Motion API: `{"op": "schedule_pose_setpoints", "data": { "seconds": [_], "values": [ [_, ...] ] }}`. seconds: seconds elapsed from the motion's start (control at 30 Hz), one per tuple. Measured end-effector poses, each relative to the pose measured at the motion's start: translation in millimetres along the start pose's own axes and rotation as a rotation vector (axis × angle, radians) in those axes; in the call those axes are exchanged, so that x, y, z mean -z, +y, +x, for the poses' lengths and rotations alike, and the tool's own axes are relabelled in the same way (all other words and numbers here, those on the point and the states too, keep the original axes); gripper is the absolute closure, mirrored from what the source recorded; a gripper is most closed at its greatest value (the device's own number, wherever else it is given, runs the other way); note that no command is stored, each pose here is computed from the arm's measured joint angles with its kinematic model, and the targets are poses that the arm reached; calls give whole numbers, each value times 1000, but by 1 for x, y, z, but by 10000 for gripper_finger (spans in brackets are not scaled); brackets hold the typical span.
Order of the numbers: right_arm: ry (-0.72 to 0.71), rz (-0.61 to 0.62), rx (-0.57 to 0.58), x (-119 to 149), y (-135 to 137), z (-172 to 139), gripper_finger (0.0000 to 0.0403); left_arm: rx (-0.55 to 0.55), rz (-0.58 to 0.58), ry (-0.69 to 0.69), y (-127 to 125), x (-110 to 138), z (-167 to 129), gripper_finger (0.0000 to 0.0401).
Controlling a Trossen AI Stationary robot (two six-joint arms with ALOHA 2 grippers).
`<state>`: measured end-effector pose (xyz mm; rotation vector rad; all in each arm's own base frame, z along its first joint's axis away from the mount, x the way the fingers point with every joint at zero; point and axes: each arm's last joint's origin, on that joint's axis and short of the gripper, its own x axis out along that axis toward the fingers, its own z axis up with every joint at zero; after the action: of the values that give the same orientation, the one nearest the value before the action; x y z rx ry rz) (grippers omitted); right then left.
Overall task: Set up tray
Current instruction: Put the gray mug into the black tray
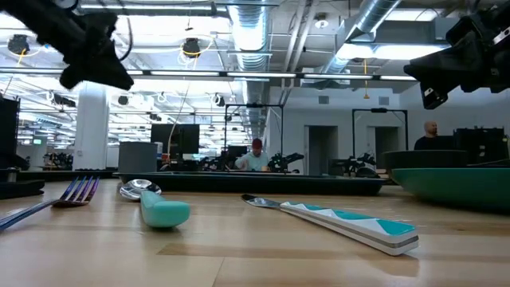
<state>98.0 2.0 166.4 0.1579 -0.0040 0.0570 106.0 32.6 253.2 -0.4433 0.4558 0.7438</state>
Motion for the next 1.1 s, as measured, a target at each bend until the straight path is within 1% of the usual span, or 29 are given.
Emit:
{"op": "schedule_pose_setpoints", "data": {
  "seconds": [0.1,0.17,0.27,0.4,0.5,0.63,0.73,0.8,0.97,1.1],
  "values": [
    [0,0,0,0,0,0,339,-132,133,108,-8,-23,7,333],
    [0,0,0,0,0,0,339,-185,196,210,-13,-34,18,322],
    [0,0,0,0,0,0,339,-262,260,368,-18,-47,42,297],
    [0,0,0,0,0,0,339,-395,320,590,-13,-58,80,264],
    [1,0,0,0,0,0,339,-441,374,745,-7,-60,110,250],
    [0,0,0,0,0,0,339,-452,410,879,0,-56,144,246],
    [0,0,0,0,0,0,339,-472,425,950,5,-53,159,250],
    [0,0,0,0,0,0,339,-493,434,965,7,-52,164,254],
    [0,0,0,0,0,0,339,-544,469,940,9,-54,163,265],
    [0,0,0,0,0,0,339,-544,484,909,8,-59,156,271]
  ]
}}
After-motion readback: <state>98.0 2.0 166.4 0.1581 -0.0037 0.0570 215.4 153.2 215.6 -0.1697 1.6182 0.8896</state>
